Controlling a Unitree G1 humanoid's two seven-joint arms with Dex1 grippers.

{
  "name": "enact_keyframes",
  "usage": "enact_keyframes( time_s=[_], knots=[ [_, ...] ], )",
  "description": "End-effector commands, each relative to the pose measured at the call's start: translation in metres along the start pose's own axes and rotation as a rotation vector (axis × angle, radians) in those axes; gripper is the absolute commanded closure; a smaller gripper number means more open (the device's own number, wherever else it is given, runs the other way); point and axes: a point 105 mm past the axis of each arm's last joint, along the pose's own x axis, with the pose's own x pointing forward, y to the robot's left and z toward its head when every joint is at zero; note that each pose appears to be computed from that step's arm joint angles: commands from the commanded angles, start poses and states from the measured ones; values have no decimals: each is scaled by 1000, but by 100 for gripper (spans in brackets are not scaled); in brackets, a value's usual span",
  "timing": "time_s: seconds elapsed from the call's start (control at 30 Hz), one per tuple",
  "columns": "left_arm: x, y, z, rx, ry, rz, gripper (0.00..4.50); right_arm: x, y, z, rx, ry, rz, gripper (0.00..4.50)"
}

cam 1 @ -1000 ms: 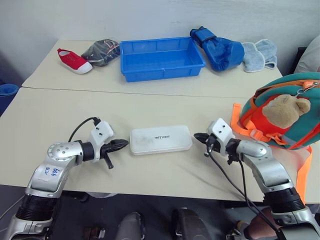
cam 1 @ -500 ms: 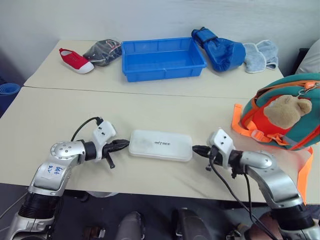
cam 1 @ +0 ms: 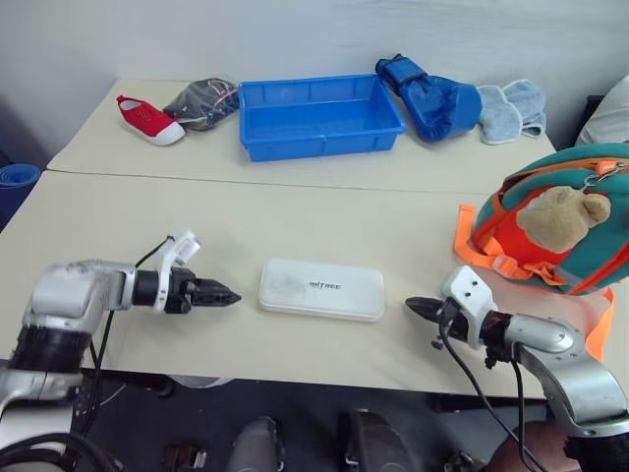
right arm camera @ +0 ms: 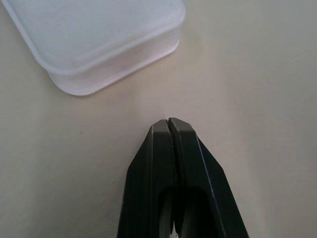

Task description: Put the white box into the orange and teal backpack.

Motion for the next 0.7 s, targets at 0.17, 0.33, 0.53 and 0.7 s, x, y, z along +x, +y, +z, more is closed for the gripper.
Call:
enact_keyframes(
  time_s=[0.17,0.33,0.53,0.7],
  knots=[
    [34,-2,13,-217,80,-67,1,16,1,4,-165,13,53,450],
    [57,-21,7,-222,171,-167,1,28,-1,5,-211,15,85,450],
    [78,-25,9,-286,150,-194,1,36,0,6,-211,-6,106,450],
    [85,-48,20,-355,122,-313,1,42,4,13,-226,-47,135,450]
  ],
)
